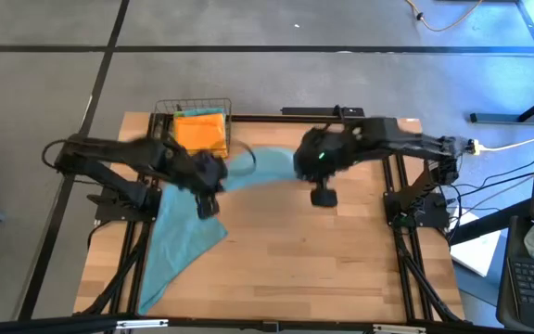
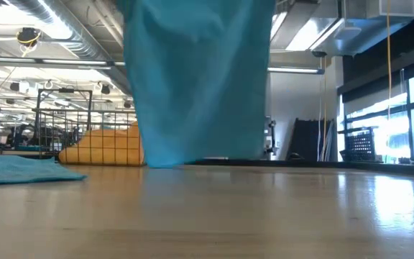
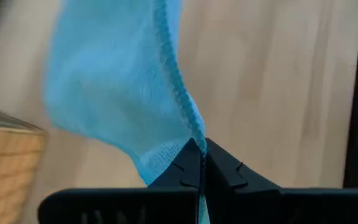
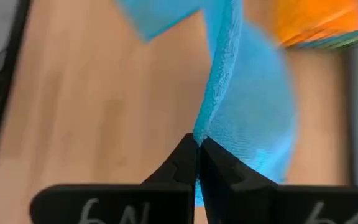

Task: Fold microfiber towels
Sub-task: Fold the right light blue microfiber cloth

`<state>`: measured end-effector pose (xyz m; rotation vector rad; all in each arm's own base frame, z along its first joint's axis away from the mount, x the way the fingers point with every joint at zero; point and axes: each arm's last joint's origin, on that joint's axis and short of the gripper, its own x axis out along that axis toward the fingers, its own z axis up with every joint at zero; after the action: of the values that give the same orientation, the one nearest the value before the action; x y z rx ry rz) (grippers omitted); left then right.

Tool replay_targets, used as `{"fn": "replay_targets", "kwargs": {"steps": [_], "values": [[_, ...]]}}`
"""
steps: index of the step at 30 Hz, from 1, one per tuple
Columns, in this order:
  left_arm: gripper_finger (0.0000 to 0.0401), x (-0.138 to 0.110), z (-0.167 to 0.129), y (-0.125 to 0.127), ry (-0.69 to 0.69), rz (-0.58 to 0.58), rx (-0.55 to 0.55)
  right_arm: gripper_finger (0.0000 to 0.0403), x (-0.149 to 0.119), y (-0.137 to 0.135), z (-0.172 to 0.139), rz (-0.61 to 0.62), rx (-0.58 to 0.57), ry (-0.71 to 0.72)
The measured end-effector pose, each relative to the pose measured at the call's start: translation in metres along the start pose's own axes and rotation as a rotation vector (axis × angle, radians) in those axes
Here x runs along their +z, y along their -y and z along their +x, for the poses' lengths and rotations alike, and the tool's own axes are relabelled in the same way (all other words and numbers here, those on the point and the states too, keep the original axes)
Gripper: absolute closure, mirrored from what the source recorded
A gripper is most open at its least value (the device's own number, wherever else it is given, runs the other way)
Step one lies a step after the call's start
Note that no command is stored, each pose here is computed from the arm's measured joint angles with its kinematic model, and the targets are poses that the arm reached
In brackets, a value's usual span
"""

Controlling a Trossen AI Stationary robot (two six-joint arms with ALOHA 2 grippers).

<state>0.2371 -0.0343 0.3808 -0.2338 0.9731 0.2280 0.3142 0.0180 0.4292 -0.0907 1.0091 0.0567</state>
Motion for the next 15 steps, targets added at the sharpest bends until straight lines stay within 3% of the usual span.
{"fn": "replay_targets", "kwargs": {"steps": [6, 10, 15], "values": [[0.0401, -0.020, 0.050, 0.035, -0.132, 0.043, -0.162, 0.0387, -0.027, -0.014, 0.064, 0.124, 0.321, -0.233], [0.0401, -0.030, 0.063, 0.052, -0.092, 0.022, -0.224, 0.0387, -0.047, -0.020, 0.094, 0.166, 0.466, -0.356], [0.0401, -0.040, 0.076, 0.063, -0.064, -0.046, -0.283, 0.0390, -0.059, -0.029, 0.115, 0.194, 0.640, -0.379]]}}
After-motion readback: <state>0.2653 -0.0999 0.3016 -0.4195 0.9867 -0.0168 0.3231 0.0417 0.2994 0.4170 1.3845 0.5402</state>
